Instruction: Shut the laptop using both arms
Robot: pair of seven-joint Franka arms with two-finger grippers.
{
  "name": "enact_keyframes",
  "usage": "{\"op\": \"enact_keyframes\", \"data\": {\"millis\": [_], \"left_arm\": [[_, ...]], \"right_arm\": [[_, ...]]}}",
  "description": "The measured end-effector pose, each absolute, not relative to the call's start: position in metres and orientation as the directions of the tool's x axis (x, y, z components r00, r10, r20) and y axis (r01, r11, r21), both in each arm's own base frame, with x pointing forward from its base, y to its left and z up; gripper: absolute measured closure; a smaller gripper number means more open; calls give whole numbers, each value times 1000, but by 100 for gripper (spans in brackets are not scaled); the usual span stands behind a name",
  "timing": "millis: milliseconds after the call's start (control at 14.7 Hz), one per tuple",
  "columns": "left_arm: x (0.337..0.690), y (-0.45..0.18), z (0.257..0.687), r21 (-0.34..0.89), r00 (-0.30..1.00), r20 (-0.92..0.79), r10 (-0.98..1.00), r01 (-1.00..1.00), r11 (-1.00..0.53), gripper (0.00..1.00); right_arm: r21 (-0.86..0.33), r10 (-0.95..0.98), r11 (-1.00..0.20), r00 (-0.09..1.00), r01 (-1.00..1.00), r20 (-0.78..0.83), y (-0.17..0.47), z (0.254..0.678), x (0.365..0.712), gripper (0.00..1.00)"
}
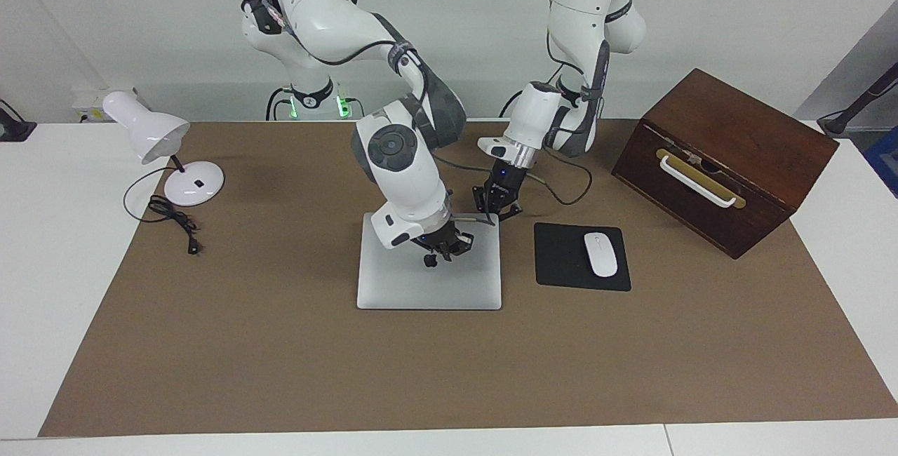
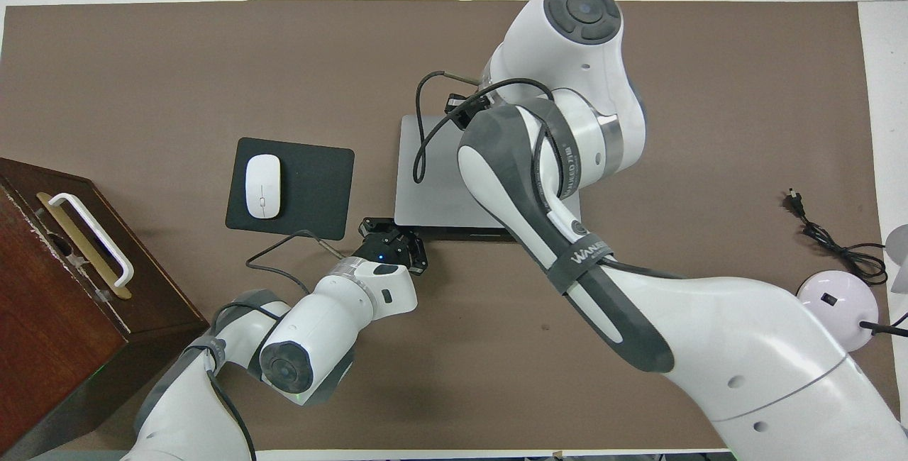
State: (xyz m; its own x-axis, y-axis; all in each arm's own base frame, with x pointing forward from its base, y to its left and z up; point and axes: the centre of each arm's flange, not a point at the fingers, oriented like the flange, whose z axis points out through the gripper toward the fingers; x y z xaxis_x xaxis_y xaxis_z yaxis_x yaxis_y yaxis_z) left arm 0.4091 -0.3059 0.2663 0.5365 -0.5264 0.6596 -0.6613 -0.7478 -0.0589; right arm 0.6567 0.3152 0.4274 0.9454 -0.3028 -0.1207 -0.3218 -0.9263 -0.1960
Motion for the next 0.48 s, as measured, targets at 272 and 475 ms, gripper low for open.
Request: {"op": "enact_keyframes", "data": {"millis": [272, 475], "left_arm": [[409, -306, 266, -41, 554, 661, -506, -646, -762, 99], [409, -305, 266, -34, 561, 661, -497, -640, -768, 99]], "right_arm": [[-170, -253, -945, 954, -278, -159, 253, 478, 654, 99], [-158, -204, -959, 960, -235, -189, 201, 518, 644, 99]]}}
